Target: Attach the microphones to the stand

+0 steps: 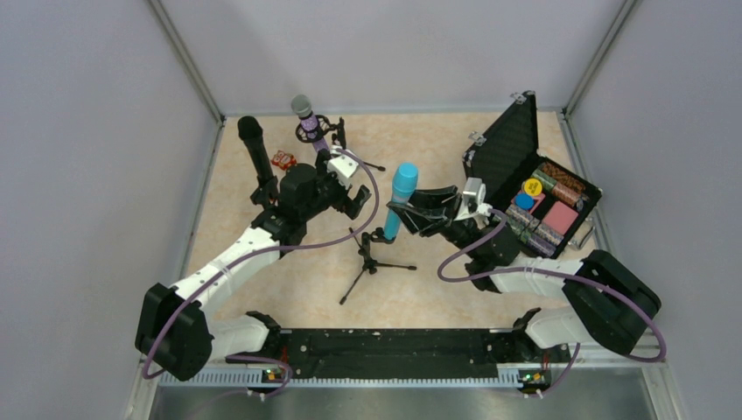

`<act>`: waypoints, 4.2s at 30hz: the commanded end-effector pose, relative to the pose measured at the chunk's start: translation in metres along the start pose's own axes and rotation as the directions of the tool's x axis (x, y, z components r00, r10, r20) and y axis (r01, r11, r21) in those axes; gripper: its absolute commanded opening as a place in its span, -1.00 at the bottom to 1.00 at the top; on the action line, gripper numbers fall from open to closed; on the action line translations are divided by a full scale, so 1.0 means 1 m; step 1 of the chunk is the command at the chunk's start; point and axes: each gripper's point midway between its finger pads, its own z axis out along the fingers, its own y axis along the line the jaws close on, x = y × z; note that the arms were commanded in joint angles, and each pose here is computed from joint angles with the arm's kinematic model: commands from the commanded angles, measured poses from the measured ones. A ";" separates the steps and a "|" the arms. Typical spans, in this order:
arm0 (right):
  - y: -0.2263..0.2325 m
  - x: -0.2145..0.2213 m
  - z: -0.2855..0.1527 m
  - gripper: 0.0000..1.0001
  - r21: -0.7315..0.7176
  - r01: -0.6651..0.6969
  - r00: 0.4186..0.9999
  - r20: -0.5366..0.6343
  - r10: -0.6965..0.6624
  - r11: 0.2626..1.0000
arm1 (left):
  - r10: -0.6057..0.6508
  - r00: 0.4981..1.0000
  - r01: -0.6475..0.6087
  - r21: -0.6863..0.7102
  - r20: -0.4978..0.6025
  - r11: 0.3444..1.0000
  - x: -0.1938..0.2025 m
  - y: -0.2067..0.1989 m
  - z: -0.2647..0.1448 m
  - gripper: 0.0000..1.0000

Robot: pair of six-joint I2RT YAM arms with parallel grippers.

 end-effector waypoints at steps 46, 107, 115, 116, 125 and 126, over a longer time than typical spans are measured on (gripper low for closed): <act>0.010 0.054 -0.029 -0.83 -0.043 0.087 0.992 -0.084 -0.091 0.995 | 0.024 0.999 -0.024 -0.007 0.037 1.000 -0.008 0.002 0.002 0.98; 0.003 0.086 -0.173 0.98 0.350 -0.053 0.864 -0.453 0.218 0.935 | -0.124 0.976 0.029 0.459 0.178 0.888 -0.013 -0.107 -0.103 0.98; 0.002 0.092 -0.178 0.98 0.363 -0.053 0.856 -0.463 0.229 0.930 | -0.155 0.972 0.050 0.494 0.174 0.868 -0.002 -0.118 -0.084 0.95; 0.001 0.092 -0.178 0.98 0.365 -0.054 0.857 -0.462 0.231 0.930 | -0.158 0.973 0.054 0.499 0.170 0.865 -0.001 -0.120 -0.082 0.93; -0.002 0.093 -0.172 0.98 0.375 -0.053 0.858 -0.458 0.235 0.926 | -0.107 0.985 0.025 0.514 0.132 0.857 0.011 -0.129 -0.063 0.59; -0.002 0.094 -0.171 0.98 0.378 -0.055 0.853 -0.463 0.240 0.924 | -0.093 0.990 0.024 0.520 0.106 0.854 0.017 -0.129 -0.063 0.51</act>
